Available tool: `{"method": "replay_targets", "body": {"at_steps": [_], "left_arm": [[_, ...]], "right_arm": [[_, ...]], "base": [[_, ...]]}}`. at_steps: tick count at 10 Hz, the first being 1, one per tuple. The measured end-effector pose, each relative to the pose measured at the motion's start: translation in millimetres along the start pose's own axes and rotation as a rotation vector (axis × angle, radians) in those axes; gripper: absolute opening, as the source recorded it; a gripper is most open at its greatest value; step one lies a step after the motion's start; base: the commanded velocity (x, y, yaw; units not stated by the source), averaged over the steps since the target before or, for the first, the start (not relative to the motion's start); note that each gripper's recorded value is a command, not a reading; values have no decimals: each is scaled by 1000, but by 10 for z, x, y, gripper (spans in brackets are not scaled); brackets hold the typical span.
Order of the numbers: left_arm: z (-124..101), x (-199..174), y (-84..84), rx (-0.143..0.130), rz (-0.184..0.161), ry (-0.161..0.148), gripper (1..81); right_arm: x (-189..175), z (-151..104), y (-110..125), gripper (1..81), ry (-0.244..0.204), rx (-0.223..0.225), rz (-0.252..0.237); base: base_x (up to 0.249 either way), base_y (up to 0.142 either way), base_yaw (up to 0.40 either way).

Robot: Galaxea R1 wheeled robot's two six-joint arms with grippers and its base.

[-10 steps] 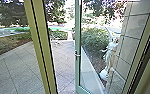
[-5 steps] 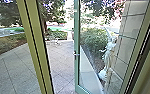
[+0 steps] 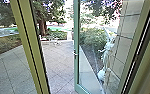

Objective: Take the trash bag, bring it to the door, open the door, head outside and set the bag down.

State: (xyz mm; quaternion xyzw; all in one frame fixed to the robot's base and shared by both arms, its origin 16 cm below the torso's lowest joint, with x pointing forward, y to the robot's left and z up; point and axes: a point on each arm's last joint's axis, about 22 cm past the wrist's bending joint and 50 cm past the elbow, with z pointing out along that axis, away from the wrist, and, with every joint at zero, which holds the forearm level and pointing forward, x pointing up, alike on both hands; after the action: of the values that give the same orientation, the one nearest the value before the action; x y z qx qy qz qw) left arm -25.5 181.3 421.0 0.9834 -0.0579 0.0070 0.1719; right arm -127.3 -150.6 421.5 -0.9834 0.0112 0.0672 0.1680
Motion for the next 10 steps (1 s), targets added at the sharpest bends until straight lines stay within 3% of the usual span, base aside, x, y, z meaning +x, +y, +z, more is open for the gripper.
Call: {"method": "replay_targets", "body": {"at_steps": [10], "left_arm": [[8,2,27,-3,0,0,10]], "right_arm": [[2,4,-16,811,0,2,0]], "base": [[0,-69,0]]}}
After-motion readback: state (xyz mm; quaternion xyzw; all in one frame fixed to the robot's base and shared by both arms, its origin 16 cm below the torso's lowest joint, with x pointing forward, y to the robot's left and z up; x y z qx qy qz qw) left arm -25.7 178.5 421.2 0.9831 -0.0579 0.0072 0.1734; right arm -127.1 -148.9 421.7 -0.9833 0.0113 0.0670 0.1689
